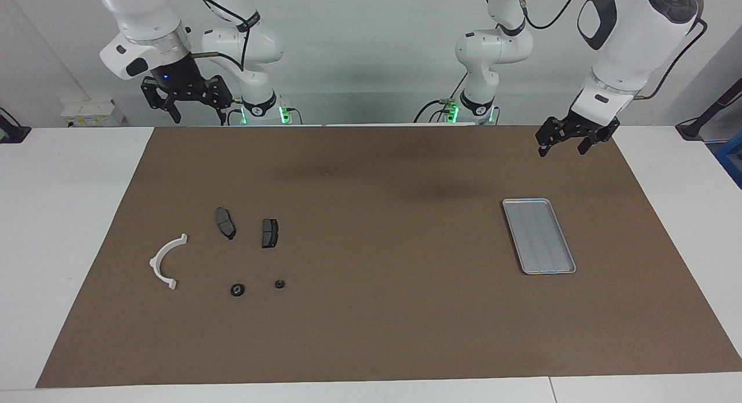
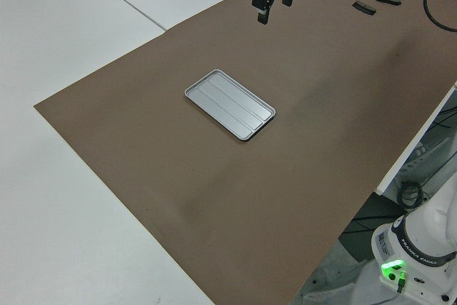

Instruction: Place bearing gear from tray to pile

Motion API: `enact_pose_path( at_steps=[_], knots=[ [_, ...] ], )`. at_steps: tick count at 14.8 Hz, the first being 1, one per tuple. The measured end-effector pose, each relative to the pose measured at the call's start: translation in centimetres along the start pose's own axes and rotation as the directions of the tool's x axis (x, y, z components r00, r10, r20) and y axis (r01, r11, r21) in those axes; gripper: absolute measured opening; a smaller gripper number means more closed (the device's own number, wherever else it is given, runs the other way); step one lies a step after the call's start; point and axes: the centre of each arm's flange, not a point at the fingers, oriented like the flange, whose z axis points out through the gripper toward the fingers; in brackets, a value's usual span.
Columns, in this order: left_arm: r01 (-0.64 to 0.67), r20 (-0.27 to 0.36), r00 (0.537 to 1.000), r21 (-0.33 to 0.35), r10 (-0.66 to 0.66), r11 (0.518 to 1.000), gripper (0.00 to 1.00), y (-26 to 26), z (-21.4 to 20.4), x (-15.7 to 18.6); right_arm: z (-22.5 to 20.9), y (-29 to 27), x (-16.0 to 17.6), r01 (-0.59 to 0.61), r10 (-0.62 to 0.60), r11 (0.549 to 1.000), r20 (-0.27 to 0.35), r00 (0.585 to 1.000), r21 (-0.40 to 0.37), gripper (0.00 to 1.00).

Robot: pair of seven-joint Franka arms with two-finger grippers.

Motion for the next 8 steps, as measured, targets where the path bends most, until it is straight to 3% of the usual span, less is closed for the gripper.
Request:
enact_pose_path(
  at_steps=[8],
  knots=[
    [0.000,0.000,1.000,0.000,0.000,1.000,1.00,0.00,0.00,0.00,-0.03,-0.20,-0.01,0.004,-0.004,1.000,-0.001,1.000,-0.001,1.00]
  ],
)
